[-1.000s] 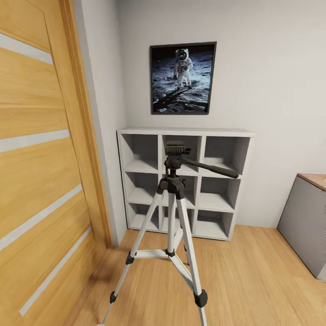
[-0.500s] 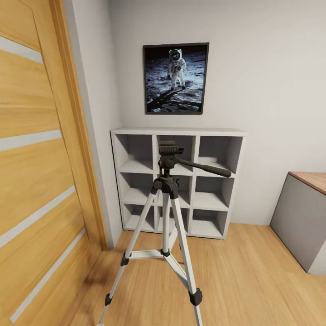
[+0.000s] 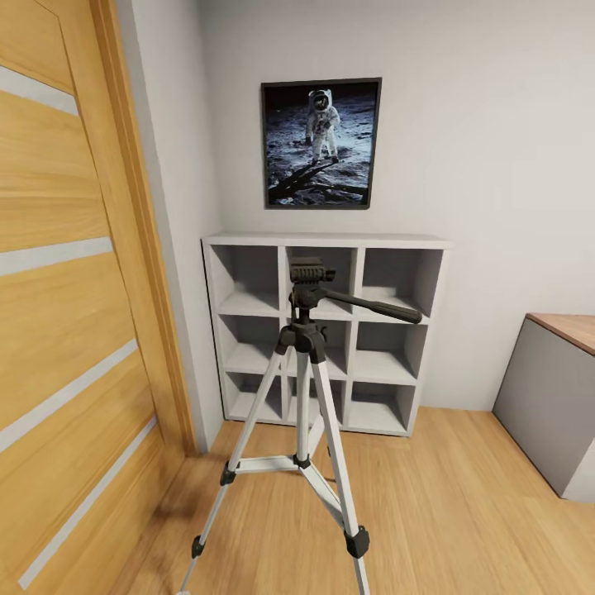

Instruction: Attach the digital camera to the camera tripod in the bedroom.

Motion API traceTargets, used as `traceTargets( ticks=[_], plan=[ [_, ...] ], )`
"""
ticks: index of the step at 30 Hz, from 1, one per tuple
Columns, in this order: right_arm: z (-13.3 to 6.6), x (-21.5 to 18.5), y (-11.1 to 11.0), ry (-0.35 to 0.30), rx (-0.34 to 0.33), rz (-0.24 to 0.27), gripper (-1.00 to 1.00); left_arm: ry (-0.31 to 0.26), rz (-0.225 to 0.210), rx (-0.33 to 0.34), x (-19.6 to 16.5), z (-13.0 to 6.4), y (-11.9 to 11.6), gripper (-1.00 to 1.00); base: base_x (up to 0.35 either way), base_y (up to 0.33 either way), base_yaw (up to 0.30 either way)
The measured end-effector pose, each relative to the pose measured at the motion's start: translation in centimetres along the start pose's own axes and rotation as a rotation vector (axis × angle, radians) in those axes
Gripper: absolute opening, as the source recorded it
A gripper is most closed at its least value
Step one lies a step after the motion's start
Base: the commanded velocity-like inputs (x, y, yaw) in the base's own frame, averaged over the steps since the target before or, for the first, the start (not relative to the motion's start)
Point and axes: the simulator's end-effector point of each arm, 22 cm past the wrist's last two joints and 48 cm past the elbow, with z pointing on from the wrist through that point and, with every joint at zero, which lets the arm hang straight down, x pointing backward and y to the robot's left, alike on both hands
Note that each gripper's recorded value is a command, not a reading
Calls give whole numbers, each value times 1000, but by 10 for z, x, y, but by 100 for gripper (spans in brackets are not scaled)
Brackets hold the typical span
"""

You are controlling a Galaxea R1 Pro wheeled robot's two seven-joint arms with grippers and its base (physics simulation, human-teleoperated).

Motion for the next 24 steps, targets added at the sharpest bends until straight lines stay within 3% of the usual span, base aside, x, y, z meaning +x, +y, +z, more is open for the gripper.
traceTargets(
  ticks=[24],
  plan=[
    [0,0,0,2,0,1,100,0,-1,-1,0,0,0,-100,0,0,0]
  ],
)
